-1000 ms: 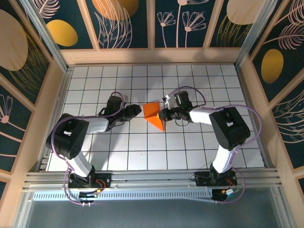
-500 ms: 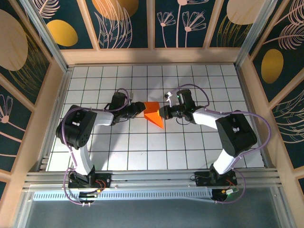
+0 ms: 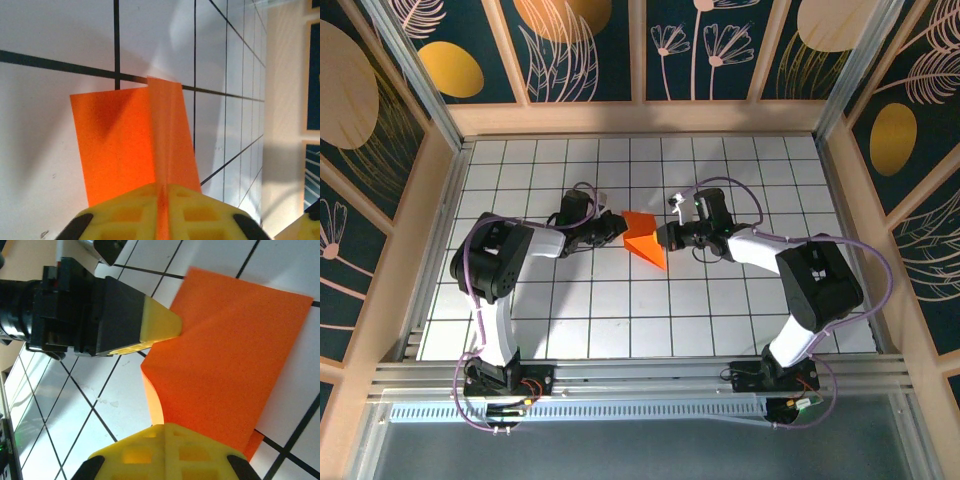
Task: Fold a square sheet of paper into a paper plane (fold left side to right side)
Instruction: Fourth fold the wing at the center of the table.
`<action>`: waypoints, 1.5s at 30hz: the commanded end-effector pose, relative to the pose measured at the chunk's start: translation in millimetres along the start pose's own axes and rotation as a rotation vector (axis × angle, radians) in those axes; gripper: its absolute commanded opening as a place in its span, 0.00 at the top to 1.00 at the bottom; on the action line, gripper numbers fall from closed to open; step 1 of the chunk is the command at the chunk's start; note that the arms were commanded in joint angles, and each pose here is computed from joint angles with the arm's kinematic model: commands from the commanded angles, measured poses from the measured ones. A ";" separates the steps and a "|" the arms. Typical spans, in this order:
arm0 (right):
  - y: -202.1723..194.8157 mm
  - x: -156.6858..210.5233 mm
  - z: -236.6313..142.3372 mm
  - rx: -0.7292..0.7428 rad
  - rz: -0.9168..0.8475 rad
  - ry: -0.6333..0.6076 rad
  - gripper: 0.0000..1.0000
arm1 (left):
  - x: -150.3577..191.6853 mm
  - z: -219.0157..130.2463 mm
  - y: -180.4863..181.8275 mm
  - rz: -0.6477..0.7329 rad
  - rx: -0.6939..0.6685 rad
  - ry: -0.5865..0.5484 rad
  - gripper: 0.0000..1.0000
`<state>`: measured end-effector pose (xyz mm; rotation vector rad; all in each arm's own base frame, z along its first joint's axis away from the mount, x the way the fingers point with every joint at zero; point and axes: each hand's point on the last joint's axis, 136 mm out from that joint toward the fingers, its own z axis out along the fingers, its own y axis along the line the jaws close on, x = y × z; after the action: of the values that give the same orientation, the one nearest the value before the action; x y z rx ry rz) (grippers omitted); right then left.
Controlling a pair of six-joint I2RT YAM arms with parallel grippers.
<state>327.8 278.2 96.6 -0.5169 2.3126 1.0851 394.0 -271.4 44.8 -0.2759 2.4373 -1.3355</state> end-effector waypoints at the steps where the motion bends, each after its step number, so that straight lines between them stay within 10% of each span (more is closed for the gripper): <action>1: -9.6 -3.6 -7.6 0.070 0.005 -0.015 0.78 | -3.4 0.6 -4.6 0.020 0.022 0.004 0.97; 6: -18.5 -14.3 -23.9 0.218 0.003 -0.027 0.55 | 0.2 -4.8 -7.2 0.000 0.021 0.004 0.98; 14: -14.5 -12.7 -46.5 0.651 -0.150 0.012 0.51 | 6.1 -11.4 -13.0 -0.022 0.011 0.003 0.98; 45: 9.0 61.7 28.4 0.881 -0.338 0.133 0.47 | 21.2 -13.5 -31.8 -0.034 0.004 0.007 1.00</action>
<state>275.6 297.6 45.4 -0.6236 2.4254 -0.1278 372.9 -283.8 63.9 -0.3133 2.4545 -1.3491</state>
